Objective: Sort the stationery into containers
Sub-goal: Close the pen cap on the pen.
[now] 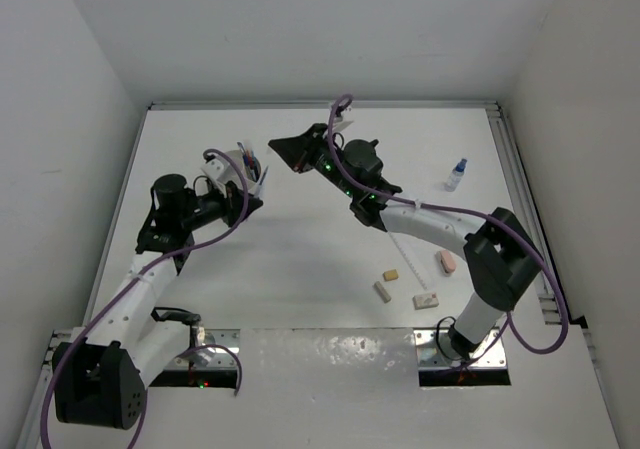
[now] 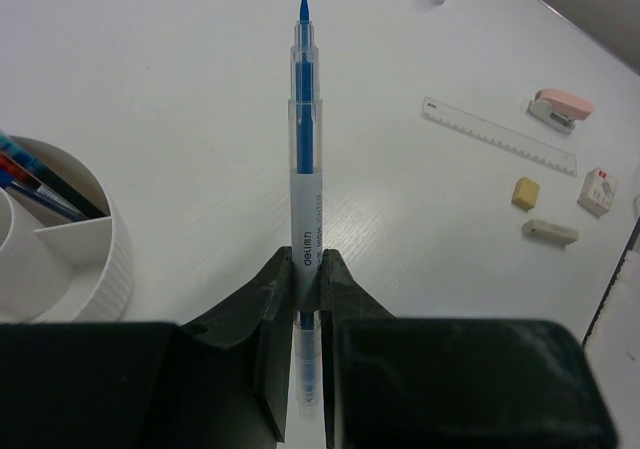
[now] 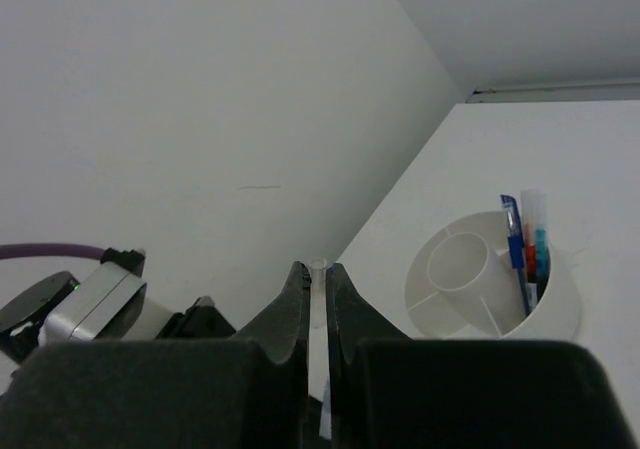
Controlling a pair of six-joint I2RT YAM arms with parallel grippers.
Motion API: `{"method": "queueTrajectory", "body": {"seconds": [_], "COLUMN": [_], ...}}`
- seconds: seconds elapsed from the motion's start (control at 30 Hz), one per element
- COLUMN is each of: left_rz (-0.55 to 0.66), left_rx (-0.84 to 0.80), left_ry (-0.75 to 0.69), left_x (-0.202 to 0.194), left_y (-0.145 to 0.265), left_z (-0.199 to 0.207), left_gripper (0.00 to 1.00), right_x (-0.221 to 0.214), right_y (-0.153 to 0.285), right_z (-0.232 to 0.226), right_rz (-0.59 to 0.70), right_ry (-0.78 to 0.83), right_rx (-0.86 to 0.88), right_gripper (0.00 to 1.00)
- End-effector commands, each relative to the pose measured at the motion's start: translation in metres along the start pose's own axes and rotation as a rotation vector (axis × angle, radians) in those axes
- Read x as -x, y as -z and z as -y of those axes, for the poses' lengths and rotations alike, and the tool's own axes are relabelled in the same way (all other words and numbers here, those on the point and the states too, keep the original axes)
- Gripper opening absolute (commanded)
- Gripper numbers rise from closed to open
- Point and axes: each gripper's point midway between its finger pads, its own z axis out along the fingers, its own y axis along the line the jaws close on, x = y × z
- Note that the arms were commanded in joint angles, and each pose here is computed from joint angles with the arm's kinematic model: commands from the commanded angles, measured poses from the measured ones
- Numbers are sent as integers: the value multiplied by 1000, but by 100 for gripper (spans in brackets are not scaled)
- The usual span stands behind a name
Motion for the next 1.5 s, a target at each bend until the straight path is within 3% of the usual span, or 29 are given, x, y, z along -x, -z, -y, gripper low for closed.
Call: {"method": "queueTrajectory", "body": {"seconds": [0.0, 1.47], "left_rz": [87, 132], "left_rx": [18, 37], "left_ry": [-59, -53], "left_x": [34, 45], "left_y": [3, 7], "left_z": [-1, 0], "left_gripper": [0, 0], "right_x": [13, -2], "right_y": [7, -3], "right_z": [-30, -27], "right_rz": [40, 41], "right_ry": [31, 46], "right_rx": [60, 31], "right_gripper": [0, 0]}}
